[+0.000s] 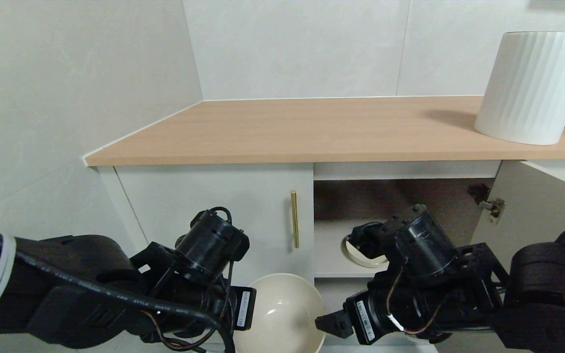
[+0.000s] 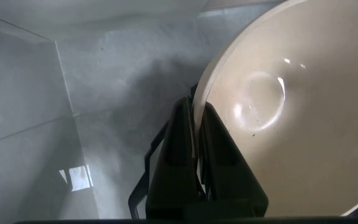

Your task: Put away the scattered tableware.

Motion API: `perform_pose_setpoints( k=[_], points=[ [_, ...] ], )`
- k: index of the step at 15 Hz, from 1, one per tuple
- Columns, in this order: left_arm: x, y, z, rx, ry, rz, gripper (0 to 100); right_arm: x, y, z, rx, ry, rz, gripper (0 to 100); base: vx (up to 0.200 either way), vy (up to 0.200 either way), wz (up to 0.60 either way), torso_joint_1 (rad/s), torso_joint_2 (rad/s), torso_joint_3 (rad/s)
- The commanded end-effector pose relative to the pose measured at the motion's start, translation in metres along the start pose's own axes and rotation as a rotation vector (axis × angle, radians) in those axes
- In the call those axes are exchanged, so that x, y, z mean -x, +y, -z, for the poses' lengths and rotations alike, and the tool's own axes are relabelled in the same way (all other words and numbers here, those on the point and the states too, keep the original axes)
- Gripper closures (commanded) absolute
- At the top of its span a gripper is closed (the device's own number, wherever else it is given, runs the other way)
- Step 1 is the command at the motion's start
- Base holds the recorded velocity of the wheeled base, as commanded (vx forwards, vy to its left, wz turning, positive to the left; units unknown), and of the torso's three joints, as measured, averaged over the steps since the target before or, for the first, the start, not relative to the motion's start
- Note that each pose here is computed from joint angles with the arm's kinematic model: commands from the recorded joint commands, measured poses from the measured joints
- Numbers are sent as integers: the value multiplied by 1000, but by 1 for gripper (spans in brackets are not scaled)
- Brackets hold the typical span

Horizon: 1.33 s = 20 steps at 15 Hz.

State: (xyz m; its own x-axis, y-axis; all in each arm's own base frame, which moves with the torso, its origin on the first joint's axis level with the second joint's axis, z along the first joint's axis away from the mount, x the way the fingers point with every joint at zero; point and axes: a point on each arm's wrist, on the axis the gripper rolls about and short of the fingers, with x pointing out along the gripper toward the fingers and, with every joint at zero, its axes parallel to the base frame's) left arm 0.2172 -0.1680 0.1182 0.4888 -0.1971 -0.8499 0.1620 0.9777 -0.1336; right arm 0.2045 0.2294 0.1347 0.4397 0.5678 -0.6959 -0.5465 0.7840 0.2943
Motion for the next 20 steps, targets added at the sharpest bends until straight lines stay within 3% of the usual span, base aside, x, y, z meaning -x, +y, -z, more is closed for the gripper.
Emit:
perform_pose_setpoints(
  k=[1,7,8,20],
  points=[
    [5,-2,1,-7,-12,10,100,-17,-1,1,-17,23,23,0,0,0,0,0,0,0],
    [9,-5,5,-26,-18,18,100,-31,-2,-1,-56,6,62,0,0,0,0,0,0,0],
    [9,-6,5,-27,-18,19,100,-31,-2,-1,-59,5,61,100,0,0,0,0,0,0],
    [12,-7,7,-36,-16,15,100,-33,-3,0,-59,3,60,100,0,0,0,0,0,0]
  ],
)
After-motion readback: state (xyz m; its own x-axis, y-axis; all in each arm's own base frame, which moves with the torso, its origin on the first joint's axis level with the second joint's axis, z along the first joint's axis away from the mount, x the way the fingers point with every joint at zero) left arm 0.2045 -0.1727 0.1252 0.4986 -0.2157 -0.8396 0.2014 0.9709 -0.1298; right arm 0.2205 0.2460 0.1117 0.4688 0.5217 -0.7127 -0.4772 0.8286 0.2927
